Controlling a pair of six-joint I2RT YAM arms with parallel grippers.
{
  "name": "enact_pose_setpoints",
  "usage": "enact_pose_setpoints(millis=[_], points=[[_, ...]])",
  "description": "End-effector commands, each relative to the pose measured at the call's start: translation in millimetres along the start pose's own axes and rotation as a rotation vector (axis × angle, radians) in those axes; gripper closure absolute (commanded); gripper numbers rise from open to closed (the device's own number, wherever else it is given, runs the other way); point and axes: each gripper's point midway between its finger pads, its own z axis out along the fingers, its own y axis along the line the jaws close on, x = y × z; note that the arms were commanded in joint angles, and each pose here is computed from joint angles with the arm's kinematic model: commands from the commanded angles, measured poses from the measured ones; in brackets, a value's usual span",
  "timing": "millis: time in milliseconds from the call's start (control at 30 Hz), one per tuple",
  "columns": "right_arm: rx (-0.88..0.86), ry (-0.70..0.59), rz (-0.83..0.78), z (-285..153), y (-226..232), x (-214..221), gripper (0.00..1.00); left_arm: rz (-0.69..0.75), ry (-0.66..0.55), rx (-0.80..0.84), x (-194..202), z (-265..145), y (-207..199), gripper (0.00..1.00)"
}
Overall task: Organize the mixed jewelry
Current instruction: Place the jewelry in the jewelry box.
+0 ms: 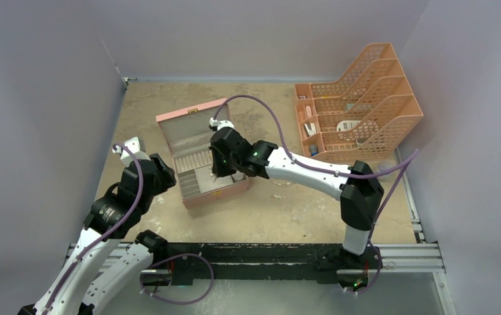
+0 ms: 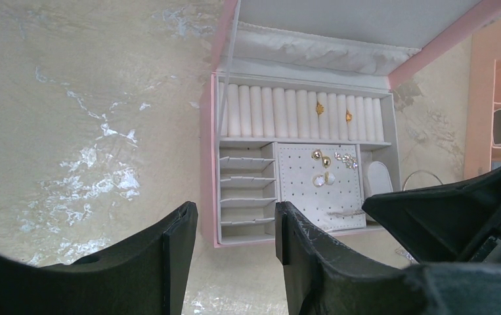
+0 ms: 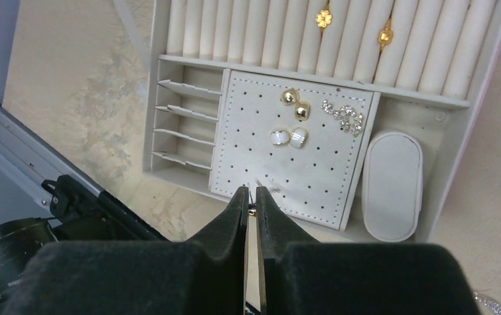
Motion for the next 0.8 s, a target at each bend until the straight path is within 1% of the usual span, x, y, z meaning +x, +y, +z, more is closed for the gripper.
enact_pose_setpoints(millis=[0, 300, 767], points=[[-0.062, -0.005, -0.033, -1, 14, -2, 0.92, -0.01, -0.032, 0.02, -8, 1, -5, 0.53], [-0.022, 0.03, -0.073, 28, 13, 3, 0.92, -0.003, -0.024, 0.011, -7, 3, -5, 0.53], [-0.011, 0.004, -0.081, 54, 23, -10, 0.92, -0.004, -0.025, 0.007, -6, 3, -4, 0.53]])
